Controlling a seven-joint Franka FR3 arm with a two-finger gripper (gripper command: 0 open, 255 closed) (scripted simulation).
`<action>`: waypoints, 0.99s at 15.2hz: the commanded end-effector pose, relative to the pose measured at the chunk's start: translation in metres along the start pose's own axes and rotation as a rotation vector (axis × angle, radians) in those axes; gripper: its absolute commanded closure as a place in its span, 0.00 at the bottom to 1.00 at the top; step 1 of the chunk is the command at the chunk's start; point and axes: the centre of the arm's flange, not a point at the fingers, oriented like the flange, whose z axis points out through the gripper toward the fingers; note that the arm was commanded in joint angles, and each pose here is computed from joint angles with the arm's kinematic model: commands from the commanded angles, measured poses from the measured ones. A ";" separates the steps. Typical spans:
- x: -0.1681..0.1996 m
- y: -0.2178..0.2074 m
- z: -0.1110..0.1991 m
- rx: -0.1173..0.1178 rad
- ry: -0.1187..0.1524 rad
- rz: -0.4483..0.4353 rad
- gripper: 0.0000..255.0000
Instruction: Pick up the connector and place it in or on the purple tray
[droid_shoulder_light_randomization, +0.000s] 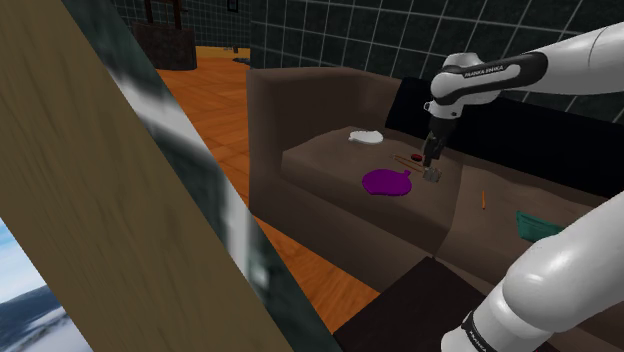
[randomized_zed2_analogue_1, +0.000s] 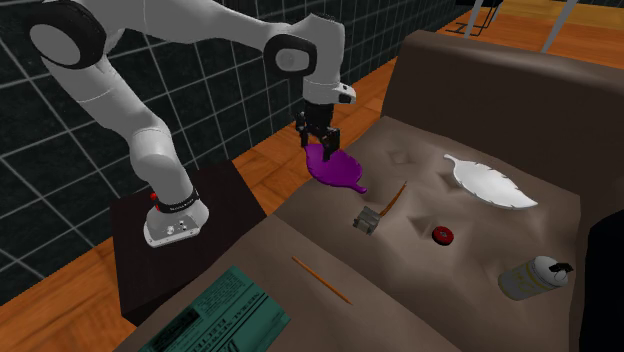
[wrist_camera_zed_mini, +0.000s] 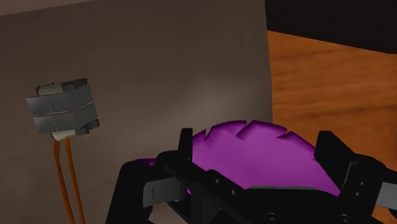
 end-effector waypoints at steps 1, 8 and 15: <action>0.012 0.024 0.011 0.003 0.003 -0.013 0.00; 0.050 0.105 0.039 0.018 0.015 -0.053 0.00; 0.092 0.184 0.068 0.033 0.026 -0.092 0.00</action>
